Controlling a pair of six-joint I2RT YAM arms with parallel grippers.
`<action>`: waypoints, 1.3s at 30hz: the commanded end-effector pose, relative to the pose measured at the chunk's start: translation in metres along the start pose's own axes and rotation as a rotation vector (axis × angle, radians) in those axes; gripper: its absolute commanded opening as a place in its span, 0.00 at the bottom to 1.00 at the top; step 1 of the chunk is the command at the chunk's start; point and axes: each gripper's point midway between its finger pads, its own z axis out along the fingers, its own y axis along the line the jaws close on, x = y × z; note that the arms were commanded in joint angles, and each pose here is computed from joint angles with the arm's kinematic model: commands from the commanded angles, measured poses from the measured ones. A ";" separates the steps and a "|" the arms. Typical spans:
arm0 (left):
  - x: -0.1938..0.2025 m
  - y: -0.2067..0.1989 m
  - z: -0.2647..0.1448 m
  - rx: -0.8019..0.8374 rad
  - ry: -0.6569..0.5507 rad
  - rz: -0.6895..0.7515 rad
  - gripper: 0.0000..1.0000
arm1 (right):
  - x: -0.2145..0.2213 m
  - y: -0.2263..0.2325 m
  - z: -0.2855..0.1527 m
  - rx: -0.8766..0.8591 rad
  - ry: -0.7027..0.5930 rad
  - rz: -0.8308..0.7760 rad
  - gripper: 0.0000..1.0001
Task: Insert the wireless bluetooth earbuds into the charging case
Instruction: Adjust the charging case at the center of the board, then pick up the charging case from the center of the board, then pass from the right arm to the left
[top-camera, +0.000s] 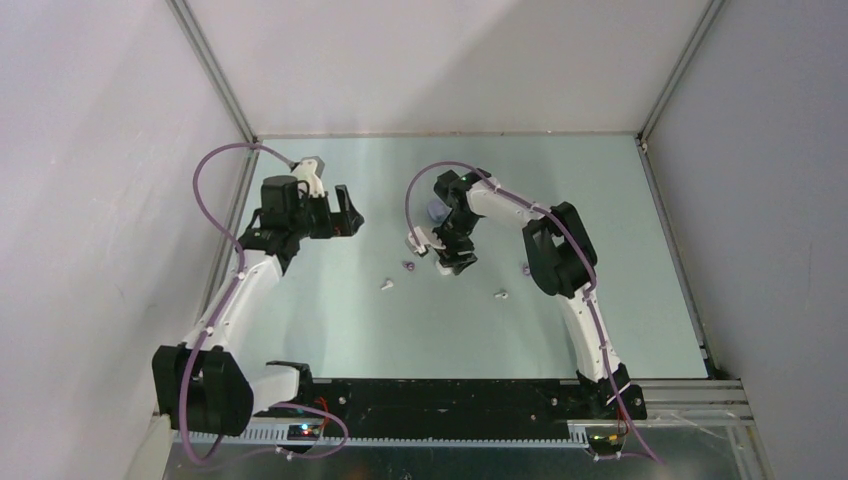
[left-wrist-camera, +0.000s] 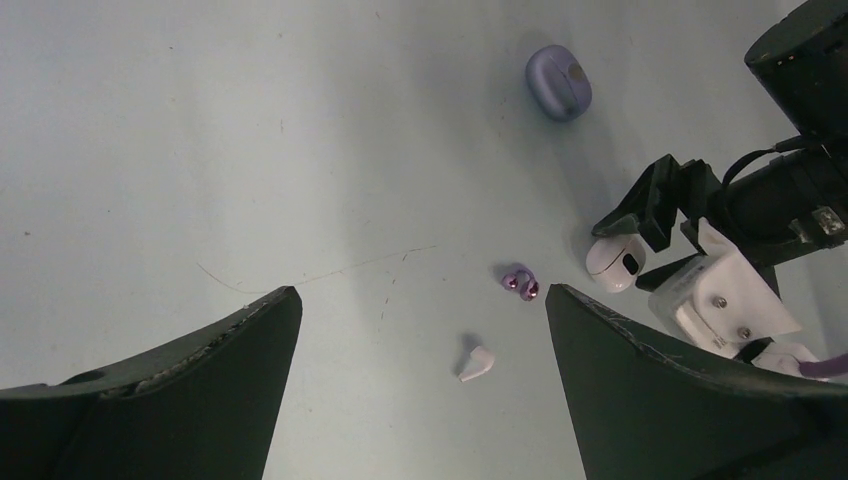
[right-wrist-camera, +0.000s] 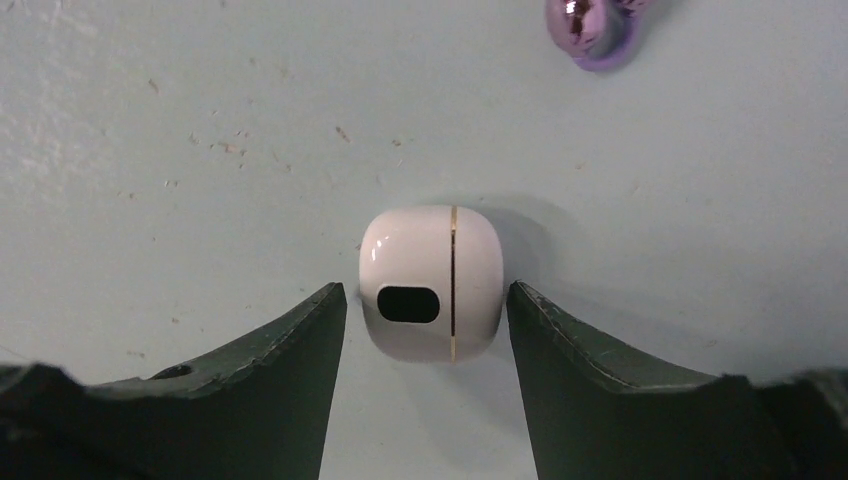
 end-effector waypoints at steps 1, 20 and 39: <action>-0.014 -0.010 0.002 0.034 -0.036 -0.007 0.99 | -0.009 -0.010 0.001 0.061 -0.040 0.151 0.66; -0.063 -0.099 0.013 0.357 -0.137 0.123 0.93 | -0.088 -0.030 -0.175 0.707 -0.340 0.281 0.35; -0.109 -0.218 -0.018 0.795 -0.177 0.346 0.77 | -0.151 -0.038 -0.288 1.190 -0.405 0.021 0.36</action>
